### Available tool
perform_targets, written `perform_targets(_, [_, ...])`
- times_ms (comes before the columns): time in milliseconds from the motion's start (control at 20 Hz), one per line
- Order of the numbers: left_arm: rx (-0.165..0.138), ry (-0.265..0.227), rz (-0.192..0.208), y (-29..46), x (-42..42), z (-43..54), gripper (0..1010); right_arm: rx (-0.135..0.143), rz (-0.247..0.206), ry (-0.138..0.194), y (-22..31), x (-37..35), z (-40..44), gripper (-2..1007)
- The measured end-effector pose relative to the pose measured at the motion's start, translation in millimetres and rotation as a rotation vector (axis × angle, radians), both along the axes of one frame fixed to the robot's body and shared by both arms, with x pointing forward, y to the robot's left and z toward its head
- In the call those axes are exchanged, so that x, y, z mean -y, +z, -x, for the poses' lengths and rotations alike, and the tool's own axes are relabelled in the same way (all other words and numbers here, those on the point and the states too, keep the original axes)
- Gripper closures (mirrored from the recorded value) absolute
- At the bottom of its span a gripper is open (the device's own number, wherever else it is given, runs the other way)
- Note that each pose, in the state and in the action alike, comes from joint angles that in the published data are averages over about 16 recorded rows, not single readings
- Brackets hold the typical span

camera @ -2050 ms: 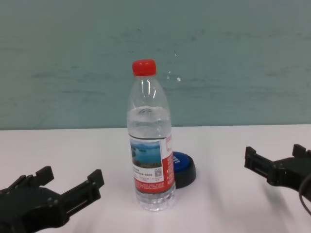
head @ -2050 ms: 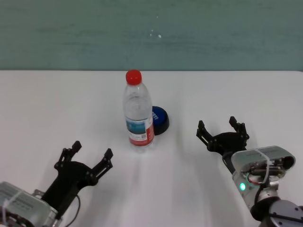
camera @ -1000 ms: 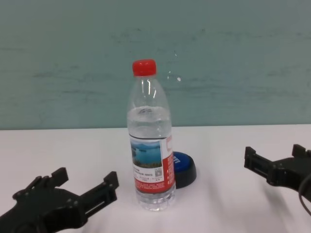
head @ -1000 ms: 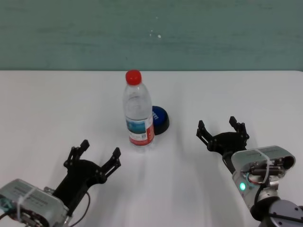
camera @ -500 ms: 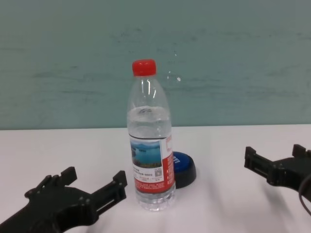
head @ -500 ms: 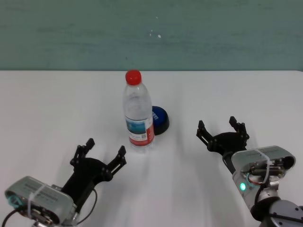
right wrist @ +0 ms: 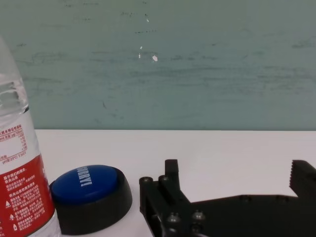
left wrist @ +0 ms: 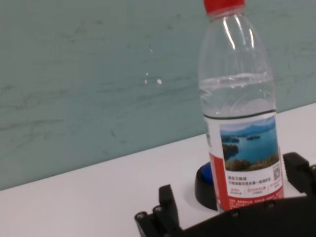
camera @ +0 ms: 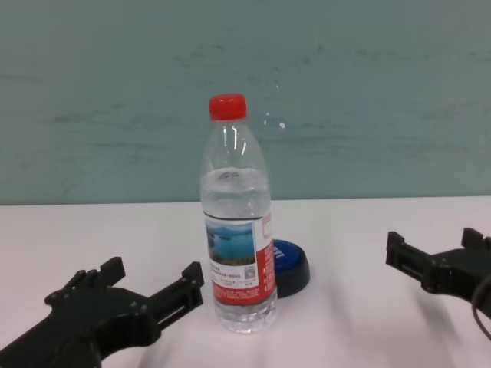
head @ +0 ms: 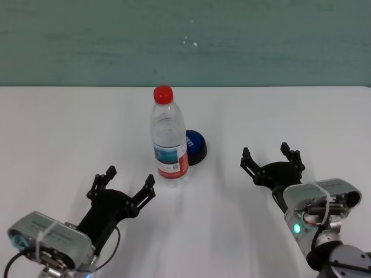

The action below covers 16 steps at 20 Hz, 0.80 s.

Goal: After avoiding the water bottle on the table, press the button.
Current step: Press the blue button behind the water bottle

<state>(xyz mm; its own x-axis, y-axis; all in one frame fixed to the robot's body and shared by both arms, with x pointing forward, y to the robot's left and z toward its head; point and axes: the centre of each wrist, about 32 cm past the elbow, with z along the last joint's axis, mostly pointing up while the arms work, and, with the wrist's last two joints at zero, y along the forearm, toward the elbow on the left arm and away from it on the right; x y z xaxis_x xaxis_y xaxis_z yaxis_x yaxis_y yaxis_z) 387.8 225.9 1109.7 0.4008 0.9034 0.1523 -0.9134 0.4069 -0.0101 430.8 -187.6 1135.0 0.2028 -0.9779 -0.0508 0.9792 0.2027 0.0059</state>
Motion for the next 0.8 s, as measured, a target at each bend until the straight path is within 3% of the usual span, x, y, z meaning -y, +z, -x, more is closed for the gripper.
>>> perform_targets(800, [0.006,-0.005,-0.003,0.0,3.1,-2.5,0,0.0,0.0,0.0,0.0,0.0,0.0,1])
